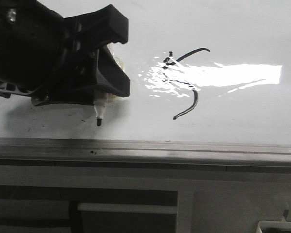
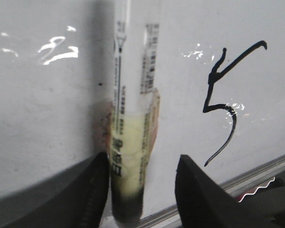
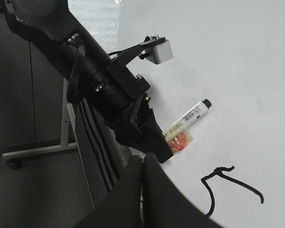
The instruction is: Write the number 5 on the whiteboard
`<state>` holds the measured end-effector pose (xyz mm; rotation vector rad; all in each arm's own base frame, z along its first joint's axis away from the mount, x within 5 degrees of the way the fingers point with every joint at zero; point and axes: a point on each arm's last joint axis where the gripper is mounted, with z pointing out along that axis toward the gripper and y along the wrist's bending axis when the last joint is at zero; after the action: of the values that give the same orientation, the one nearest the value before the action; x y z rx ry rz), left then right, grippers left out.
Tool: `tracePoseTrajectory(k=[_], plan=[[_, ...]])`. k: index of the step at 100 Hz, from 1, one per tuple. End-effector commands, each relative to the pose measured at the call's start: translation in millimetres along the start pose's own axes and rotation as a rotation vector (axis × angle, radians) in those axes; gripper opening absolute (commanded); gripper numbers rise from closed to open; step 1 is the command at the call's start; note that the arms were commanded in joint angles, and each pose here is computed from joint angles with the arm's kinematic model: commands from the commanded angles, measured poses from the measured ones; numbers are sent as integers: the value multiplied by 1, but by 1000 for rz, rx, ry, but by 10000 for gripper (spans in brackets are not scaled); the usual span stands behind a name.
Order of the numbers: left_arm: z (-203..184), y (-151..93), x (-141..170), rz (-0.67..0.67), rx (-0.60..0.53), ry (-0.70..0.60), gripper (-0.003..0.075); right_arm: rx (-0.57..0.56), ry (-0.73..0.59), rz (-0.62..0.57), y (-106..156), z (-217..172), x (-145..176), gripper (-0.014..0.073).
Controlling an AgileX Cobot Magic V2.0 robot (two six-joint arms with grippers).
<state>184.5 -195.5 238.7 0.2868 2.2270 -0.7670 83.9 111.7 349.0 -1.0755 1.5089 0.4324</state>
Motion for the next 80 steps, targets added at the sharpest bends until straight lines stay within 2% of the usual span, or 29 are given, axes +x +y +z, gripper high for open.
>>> tracePoseTrajectory(k=[1, 9, 26, 36, 52, 65, 80], plan=[[0, 4, -14, -27, -46, -107, 359, 38, -101, 12, -6, -5, -15, -55], [0, 5, -14, -27, -48, -110, 384, 39, -107, 14, -6, -5, -15, -55], [0, 4, -15, -27, -48, -114, 551, 40, -113, 17, -6, -5, -16, -55], [-6, 2, -19, -29, -32, -132, 607, 40, -113, 17, -6, -5, -16, -55], [-33, -9, -27, -26, 49, -169, 608, 41, -114, 17, -6, -5, -16, -55], [-71, -18, -37, -12, 138, -253, 599, 41, -115, 17, -6, -6, -16, -55], [-123, -24, -45, 155, 205, -408, 524, 37, -103, 17, -5, -9, -15, -54]])
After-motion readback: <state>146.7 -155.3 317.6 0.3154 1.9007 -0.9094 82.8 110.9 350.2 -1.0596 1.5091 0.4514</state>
